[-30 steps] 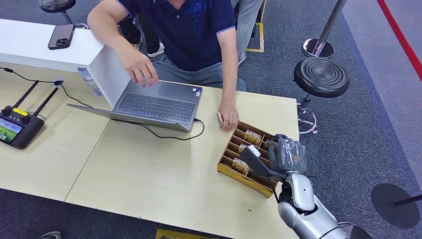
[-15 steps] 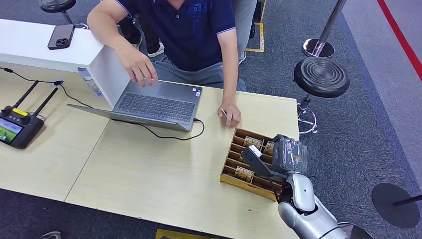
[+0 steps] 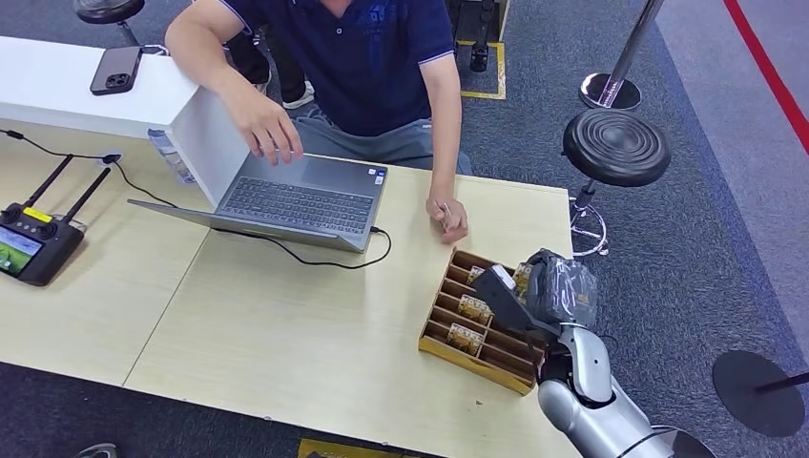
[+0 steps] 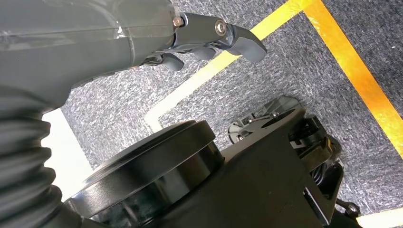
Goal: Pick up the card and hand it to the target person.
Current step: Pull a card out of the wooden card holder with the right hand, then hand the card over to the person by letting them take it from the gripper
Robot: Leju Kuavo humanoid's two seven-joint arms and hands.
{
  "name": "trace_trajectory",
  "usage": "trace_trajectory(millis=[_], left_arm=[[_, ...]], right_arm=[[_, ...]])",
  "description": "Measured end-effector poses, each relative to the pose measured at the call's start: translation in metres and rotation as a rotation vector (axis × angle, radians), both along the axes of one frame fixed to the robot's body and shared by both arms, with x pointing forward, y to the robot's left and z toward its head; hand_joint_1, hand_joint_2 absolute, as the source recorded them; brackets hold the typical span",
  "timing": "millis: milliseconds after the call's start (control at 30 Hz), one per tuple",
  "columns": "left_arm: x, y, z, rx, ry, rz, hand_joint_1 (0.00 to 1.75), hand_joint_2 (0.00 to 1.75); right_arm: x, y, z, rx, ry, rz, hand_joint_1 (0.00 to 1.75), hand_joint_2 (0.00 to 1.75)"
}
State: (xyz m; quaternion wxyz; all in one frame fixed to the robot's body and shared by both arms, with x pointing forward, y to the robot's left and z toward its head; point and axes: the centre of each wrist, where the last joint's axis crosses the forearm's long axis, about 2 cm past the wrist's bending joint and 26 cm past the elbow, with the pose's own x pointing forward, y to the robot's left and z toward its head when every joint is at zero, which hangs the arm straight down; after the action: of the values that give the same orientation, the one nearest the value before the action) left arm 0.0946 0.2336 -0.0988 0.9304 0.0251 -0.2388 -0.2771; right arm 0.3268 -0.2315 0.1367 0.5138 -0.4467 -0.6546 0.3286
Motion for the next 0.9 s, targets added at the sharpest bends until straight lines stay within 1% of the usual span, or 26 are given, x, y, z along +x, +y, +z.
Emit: trace_trajectory(millis=[233, 467, 700, 900], left_arm=[[0.000, 0.000, 0.000, 0.001, 0.001, 0.000, 0.00, 1.75], [0.000, 0.000, 0.000, 0.003, -0.003, 0.001, 0.00, 1.75], [0.001, 0.000, 0.000, 0.001, -0.005, -0.003, 0.00, 1.75], [0.004, -0.003, 0.001, -0.005, -0.009, -0.008, 0.00, 1.75]], right_arm=[[0.000, 0.002, 0.020, 0.057, -0.113, -0.007, 1.75, 1.75], [-0.001, 0.004, 0.047, 0.121, -0.224, 0.005, 1.75, 1.75], [-0.001, 0.007, 0.062, 0.175, -0.244, 0.053, 1.75, 1.75], [0.005, 0.024, 0.068, 0.241, -0.254, 0.139, 1.75, 1.75]])
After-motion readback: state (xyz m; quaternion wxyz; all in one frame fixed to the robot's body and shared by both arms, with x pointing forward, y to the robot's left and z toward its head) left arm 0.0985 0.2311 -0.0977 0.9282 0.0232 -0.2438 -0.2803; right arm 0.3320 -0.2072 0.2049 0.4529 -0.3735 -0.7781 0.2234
